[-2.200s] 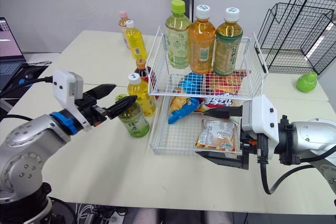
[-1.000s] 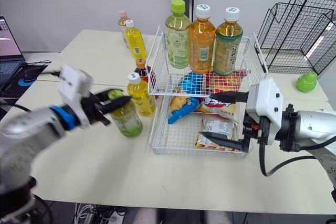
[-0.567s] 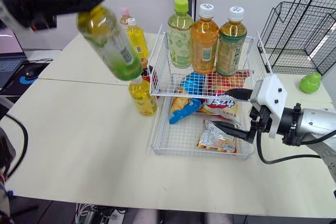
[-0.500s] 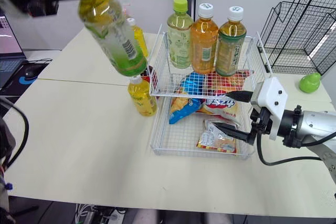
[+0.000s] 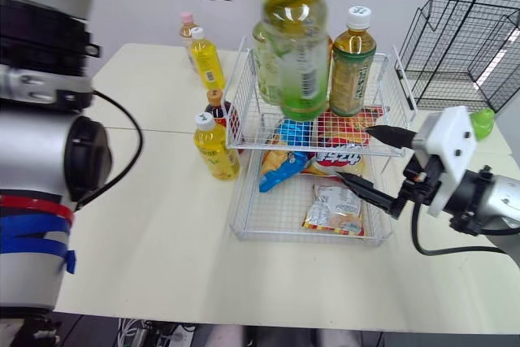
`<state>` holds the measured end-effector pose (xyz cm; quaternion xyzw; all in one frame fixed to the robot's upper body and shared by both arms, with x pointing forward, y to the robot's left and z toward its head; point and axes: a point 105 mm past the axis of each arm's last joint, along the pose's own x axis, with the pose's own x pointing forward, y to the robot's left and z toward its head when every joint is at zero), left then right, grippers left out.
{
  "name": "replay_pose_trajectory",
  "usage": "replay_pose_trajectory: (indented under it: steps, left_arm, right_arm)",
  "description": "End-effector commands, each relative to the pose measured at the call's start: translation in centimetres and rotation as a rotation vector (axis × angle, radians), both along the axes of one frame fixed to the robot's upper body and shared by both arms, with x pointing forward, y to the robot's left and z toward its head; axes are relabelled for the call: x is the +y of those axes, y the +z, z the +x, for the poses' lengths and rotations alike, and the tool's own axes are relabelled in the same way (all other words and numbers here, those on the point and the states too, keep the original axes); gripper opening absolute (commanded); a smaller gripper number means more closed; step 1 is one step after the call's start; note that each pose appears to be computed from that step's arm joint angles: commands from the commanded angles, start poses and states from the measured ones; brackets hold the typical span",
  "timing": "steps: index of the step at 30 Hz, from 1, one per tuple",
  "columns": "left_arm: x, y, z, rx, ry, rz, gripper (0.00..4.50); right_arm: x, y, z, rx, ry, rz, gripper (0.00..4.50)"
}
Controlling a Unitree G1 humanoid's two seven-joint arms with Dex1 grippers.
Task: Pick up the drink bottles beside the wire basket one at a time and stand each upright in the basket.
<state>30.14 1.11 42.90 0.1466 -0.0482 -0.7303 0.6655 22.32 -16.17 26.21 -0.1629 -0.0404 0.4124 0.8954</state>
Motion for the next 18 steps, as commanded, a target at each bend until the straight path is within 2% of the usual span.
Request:
replay_pose_trajectory:
  steps: [1, 11, 18]
  left_arm:
    - [-0.9, -0.1, 0.5, -0.055, -0.008, -0.025, 1.36]
    - [-5.7, -4.4, 3.3, -0.06, 0.012, 0.004, 1.36]
    - [-6.7, -5.1, 4.1, -0.062, 0.038, 0.019, 1.36]
  right_arm:
    - [-1.8, 3.1, -3.3, -0.094, -0.032, -0.021, 4.5]
    - [-1.7, 3.0, -4.4, -0.074, -0.06, -0.019, 4.5]
    - [-1.5, 2.7, -4.3, -0.069, -0.062, -0.025, 4.5]
